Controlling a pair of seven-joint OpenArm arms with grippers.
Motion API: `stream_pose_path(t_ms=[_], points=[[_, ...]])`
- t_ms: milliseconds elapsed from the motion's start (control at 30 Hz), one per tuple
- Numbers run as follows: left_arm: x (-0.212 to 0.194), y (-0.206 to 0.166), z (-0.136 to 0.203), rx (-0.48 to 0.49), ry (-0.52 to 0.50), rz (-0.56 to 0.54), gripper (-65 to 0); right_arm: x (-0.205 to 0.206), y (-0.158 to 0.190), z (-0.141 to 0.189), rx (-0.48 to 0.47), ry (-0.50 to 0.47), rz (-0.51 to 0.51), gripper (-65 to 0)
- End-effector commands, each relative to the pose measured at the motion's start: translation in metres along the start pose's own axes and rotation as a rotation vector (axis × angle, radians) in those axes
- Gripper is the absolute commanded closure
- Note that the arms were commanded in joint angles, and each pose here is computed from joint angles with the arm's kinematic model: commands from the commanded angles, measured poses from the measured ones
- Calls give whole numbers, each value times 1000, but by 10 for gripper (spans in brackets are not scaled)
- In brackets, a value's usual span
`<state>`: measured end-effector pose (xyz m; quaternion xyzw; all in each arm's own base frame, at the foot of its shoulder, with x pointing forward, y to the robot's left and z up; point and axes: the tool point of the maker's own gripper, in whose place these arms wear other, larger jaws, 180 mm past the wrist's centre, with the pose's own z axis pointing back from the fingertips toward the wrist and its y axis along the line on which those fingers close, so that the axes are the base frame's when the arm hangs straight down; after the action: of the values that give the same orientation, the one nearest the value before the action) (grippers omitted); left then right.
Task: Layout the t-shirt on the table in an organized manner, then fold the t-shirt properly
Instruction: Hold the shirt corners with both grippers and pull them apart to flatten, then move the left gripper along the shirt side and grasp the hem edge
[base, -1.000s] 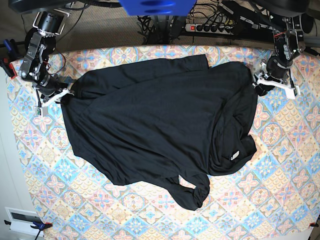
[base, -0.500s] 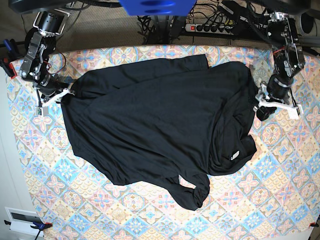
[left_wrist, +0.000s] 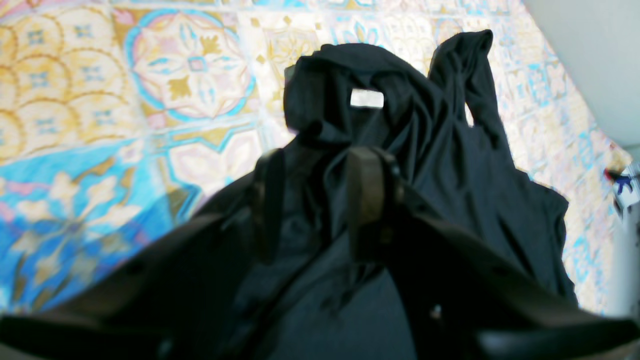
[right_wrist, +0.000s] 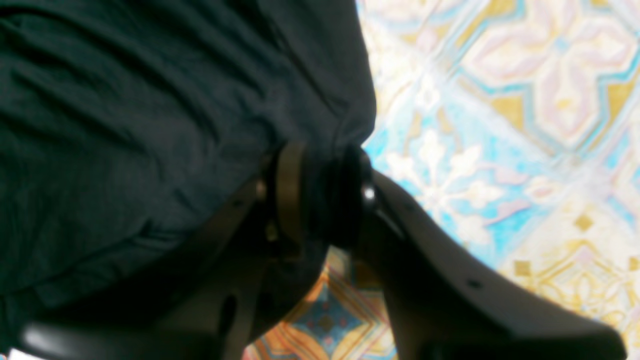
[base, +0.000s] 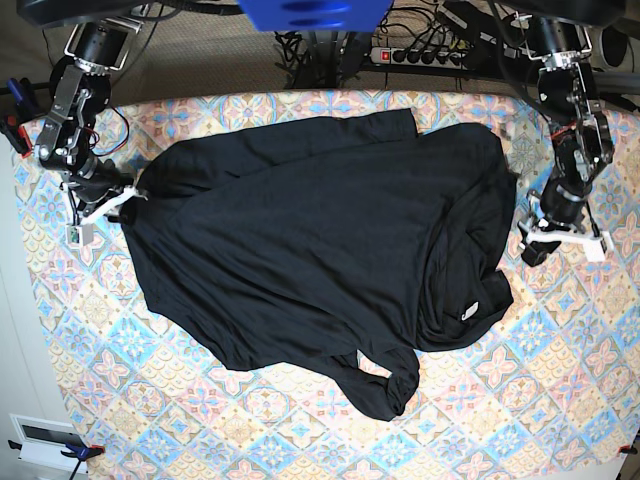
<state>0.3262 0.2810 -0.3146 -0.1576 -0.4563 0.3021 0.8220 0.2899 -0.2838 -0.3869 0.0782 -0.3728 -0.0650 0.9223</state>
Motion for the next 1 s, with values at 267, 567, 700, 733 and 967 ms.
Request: stream_pose_path(t_ms=[267,567,700,733,967], points=[[15,-23,-17,-59,16,46,-343,19,-3,5,-4,-49,22,-193],[-9,-47,-41,-99,81,89,-342,18,-3,5,-4,-47,23,-193],[-21,-49,-67,-87,137,130,-342,20,-3,5,-4,-50,23,-193],[-22,-50,-73,-85,149,138,-342,19,-3,5,-3,-50,22,-193],[-38,-67,-106,-81,236,180,-342,20,-2,5,-1,-49,23,-193]])
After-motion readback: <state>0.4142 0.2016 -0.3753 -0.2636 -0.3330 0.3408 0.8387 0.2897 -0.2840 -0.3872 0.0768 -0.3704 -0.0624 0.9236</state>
